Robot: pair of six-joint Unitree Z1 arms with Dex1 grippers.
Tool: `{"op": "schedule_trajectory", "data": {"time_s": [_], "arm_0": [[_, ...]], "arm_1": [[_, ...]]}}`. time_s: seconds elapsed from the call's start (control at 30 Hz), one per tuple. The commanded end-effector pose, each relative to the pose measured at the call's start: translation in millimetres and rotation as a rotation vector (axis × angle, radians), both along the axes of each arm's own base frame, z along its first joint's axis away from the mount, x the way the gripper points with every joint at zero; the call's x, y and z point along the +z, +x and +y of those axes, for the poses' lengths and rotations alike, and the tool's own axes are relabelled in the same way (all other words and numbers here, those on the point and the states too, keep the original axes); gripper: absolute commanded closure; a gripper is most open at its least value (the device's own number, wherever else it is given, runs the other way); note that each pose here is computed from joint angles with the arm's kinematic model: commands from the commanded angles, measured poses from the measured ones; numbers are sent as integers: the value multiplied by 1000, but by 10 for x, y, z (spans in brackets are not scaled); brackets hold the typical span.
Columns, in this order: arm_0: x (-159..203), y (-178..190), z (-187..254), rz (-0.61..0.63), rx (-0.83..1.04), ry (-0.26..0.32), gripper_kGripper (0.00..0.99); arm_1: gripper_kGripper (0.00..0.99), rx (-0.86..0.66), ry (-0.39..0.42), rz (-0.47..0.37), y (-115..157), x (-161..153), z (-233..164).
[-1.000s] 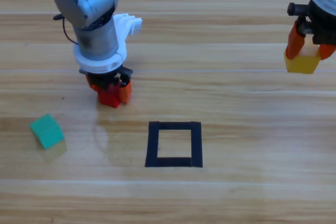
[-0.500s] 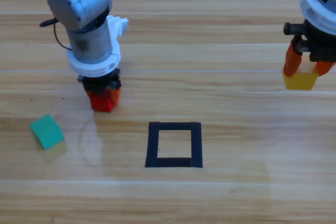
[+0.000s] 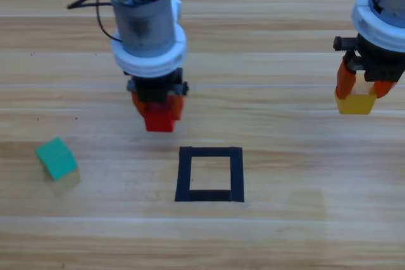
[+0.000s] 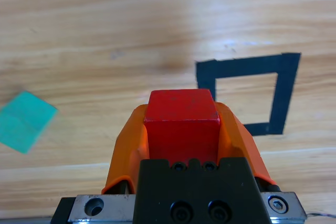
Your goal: Stack the blocks in the rectangular block: red at the bottom, yellow in the middle, green on top
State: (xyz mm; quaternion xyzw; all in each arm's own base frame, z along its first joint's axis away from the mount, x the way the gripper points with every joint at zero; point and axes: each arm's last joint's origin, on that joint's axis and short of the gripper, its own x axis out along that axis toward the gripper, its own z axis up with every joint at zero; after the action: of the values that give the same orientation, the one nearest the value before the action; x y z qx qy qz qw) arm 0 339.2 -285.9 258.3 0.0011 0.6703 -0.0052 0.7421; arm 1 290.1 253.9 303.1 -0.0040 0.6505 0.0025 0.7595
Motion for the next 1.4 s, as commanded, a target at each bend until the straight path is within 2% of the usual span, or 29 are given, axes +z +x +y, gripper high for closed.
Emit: {"op": "schedule_trajectory", "data": {"time_s": [0.03,0.43,0.8,1.4], "arm_0": [[-130,-346,-428,15,-11,20,990],[-234,-544,-706,40,71,1,990],[-603,-526,-1011,32,35,50,990],[-741,-460,-1029,21,11,80,990]], "arm_1": [[990,38,-43,67,8,-334,170],[990,41,-44,75,23,-377,187],[990,50,-39,80,32,-405,202],[990,56,-34,90,44,-449,220]]}}
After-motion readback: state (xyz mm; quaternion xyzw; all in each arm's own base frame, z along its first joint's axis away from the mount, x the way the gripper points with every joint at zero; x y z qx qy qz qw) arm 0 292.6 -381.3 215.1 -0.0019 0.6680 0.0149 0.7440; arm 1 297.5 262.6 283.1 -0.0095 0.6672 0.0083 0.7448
